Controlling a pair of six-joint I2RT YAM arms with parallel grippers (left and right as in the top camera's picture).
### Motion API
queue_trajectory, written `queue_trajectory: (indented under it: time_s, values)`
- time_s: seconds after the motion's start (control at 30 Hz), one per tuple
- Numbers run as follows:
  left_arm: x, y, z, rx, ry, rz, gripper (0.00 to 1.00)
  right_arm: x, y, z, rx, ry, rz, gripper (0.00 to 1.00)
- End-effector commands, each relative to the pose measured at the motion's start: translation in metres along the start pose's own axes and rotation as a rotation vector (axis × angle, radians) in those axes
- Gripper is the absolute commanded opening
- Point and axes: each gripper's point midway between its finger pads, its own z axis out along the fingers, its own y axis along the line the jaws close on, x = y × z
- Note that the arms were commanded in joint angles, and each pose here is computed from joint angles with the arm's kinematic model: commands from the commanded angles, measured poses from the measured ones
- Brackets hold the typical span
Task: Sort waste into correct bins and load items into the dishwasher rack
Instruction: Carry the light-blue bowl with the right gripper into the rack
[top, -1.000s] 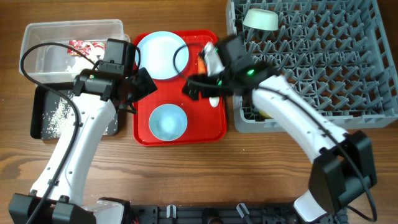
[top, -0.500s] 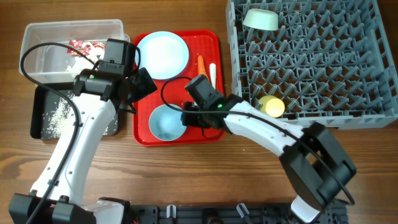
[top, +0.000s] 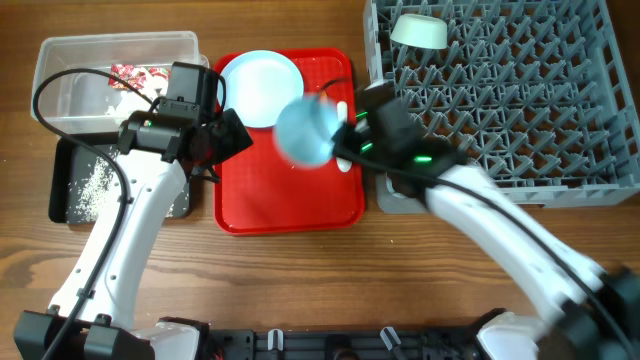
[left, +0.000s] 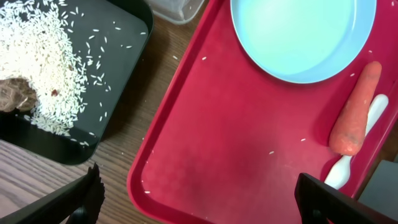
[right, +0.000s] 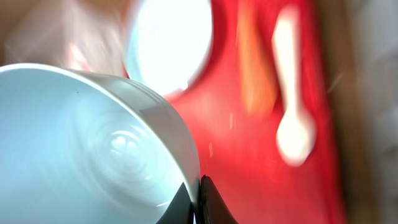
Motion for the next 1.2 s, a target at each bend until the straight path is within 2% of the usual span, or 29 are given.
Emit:
queue_trajectory:
  time_s: [0.0,0.07,0.1,0.17,0.2,0.23,0.3,0.4,0.47,0.53,0.67,1.03,1.1,1.17]
  values:
    - [0.001,0.001,0.003,-0.004,0.006,-0.002,1.00,-0.105,-0.043,-0.096,0.204,-0.499,0.066,0.04]
    - [0.001,0.001,0.003,-0.004,0.006,-0.002,1.00,-0.147,-0.071,-0.152,0.412,-0.750,-0.025,0.04]
    - [0.001,0.001,0.003,-0.004,0.006,-0.002,1.00,-0.164,-0.085,-0.178,0.572,-0.856,-0.094,0.04]
    - [0.001,0.001,0.003,-0.004,0.006,-0.002,1.00,-0.184,-0.108,-0.230,1.014,-1.013,-0.194,0.04]
    - [0.001,0.001,0.003,-0.004,0.006,-0.002,1.00,-0.195,-0.106,-0.238,1.177,-1.010,-0.281,0.04]
    - [0.001,0.001,0.003,-0.004,0.006,-0.002,1.00,-0.209,-0.098,-0.226,1.286,-0.945,-0.442,0.04]
    - [0.001,0.001,0.003,-0.004,0.006,-0.002,1.00,-0.221,-0.096,-0.198,1.432,-0.812,-0.656,0.04]
    - [0.001,0.001,0.003,-0.004,0.006,-0.002,1.00,-0.217,-0.119,-0.124,1.626,-0.429,-1.018,0.04]
    - [0.001,0.001,0.003,-0.004,0.006,-0.002,1.00,-0.203,-0.145,-0.081,1.685,-0.250,-1.103,0.04]
    - [0.001,0.001,0.003,-0.004,0.006,-0.002,1.00,-0.190,-0.162,-0.055,1.714,-0.164,-1.120,0.04]
    - [0.001,0.001,0.003,-0.004,0.006,-0.002,1.00,-0.175,-0.160,-0.028,1.657,-0.243,-1.076,0.04]
    - [0.001,0.001,0.003,-0.004,0.006,-0.002,1.00,-0.152,-0.139,-0.008,1.594,-0.252,-1.169,0.05]
    - [0.001,0.001,0.003,-0.004,0.006,-0.002,1.00,-0.149,-0.133,-0.005,1.560,-0.312,-1.129,0.33]
    - [0.001,0.001,0.003,-0.004,0.006,-0.002,1.00,-0.145,-0.125,-0.001,1.521,-0.369,-1.098,0.37]
